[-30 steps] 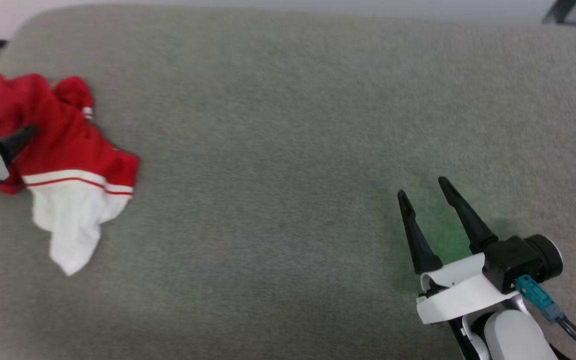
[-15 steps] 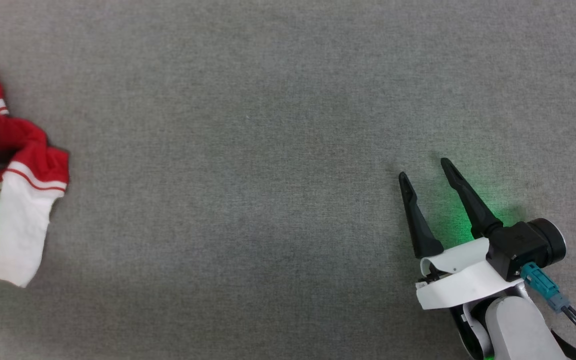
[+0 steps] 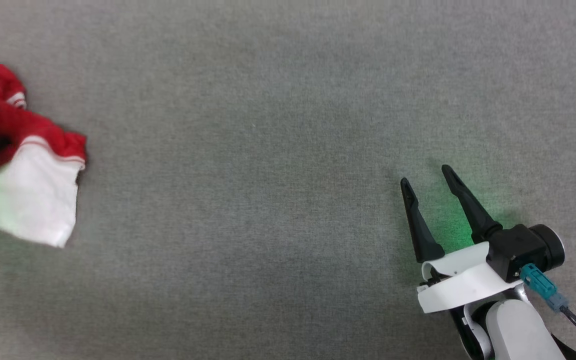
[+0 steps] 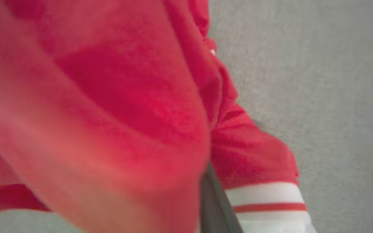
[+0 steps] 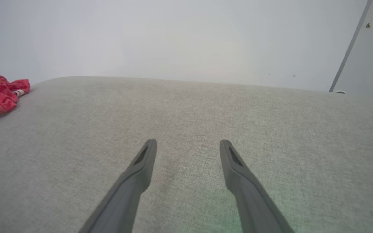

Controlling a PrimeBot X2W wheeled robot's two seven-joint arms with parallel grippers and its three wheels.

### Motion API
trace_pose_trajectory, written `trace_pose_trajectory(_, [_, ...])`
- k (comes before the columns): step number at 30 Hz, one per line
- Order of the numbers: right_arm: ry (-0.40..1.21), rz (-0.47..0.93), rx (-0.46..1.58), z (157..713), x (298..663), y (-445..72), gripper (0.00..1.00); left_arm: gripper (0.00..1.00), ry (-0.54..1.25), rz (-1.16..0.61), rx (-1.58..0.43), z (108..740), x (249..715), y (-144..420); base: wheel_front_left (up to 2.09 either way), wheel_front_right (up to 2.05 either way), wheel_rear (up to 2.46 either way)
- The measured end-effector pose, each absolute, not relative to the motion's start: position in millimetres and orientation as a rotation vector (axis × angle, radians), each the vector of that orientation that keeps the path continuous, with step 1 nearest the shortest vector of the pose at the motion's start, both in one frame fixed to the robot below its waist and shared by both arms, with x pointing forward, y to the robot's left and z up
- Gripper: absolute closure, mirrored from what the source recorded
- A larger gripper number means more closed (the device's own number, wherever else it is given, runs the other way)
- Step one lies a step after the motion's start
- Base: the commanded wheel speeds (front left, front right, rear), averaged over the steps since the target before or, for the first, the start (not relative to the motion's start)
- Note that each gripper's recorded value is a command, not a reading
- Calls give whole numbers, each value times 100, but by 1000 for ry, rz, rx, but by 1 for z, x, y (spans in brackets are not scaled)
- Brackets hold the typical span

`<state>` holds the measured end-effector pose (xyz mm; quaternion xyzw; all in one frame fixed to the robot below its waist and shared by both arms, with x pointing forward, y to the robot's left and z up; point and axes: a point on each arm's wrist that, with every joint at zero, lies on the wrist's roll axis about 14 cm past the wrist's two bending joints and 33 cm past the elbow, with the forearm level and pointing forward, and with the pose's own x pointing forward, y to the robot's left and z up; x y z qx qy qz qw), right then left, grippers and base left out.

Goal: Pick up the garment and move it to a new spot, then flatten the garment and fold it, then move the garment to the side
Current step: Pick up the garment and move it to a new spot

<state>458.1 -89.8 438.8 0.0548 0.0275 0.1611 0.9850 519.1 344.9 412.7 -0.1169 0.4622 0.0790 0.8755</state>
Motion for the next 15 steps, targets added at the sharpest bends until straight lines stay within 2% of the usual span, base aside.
trace_pose_trajectory(10, [16, 344, 128, 465, 436, -82, 0, 100, 613, 134, -117, 530, 535, 356, 0, 0, 0])
trace_pose_trajectory(15, [-20, 356, 130, 482, 424, -78, 0, 100, 409, 77, -49, 603, 535, 342, 0, 0, 0])
